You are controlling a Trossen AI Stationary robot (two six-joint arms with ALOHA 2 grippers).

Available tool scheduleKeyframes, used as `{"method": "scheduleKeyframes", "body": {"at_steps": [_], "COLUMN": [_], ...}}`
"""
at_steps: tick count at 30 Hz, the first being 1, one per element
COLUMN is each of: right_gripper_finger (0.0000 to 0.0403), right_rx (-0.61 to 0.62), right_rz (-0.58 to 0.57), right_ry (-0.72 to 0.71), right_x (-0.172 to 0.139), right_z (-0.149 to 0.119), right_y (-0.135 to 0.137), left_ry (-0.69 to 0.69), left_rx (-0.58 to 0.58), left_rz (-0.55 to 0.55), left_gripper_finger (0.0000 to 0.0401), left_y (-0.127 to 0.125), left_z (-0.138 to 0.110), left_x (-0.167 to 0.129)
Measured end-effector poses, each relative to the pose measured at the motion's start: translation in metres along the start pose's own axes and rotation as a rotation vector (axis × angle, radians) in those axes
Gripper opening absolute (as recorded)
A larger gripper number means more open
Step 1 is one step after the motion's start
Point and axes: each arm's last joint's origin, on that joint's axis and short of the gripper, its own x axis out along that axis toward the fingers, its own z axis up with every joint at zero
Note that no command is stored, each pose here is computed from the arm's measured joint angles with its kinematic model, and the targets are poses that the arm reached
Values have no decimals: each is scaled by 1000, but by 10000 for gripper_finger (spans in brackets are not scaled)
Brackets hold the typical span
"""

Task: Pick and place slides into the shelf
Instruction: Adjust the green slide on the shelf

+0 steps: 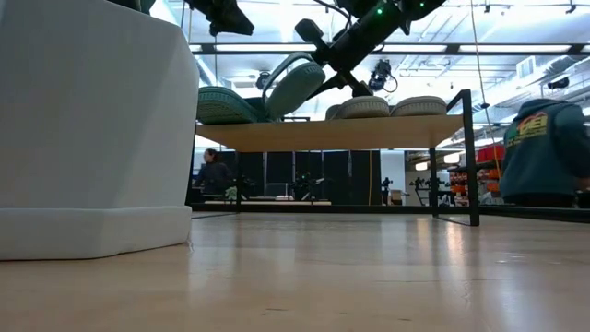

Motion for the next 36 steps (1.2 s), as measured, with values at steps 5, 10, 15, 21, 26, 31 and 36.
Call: {"method": "scheduleKeyframes", "body": {"at_steps": [5, 10, 15, 21, 26, 31, 36], "right_gripper_finger": [74, 74, 125, 233, 264, 246, 220], "right_rx": [1, -1, -6, -10, -12, -22, -77], "right_rz": [1, 10, 19, 29, 24, 13, 13], "right_ry": [3, 22, 35, 58, 40, -2, -20], "right_x": [0, 0, -1, -1, -1, -3, -4], "right_z": [0, -2, -4, -5, -1, 3, 8], "right_y": [0, 1, 2, 2, 2, 1, 3], "left_ry": [0, 0, 0, 0, 0, 2, 4], "left_rx": [-18, -18, -18, -18, -25, -45, -40], "left_rz": [0, 0, 0, 0, 0, -1, -16], "left_gripper_finger": [114, 118, 113, 113, 116, 110, 108], "left_y": [0, 0, 0, 0, 0, 0, -4], "left_z": [0, 0, 0, 0, 0, 0, 1], "left_x": [0, 0, 0, 0, 0, 0, 2]}}
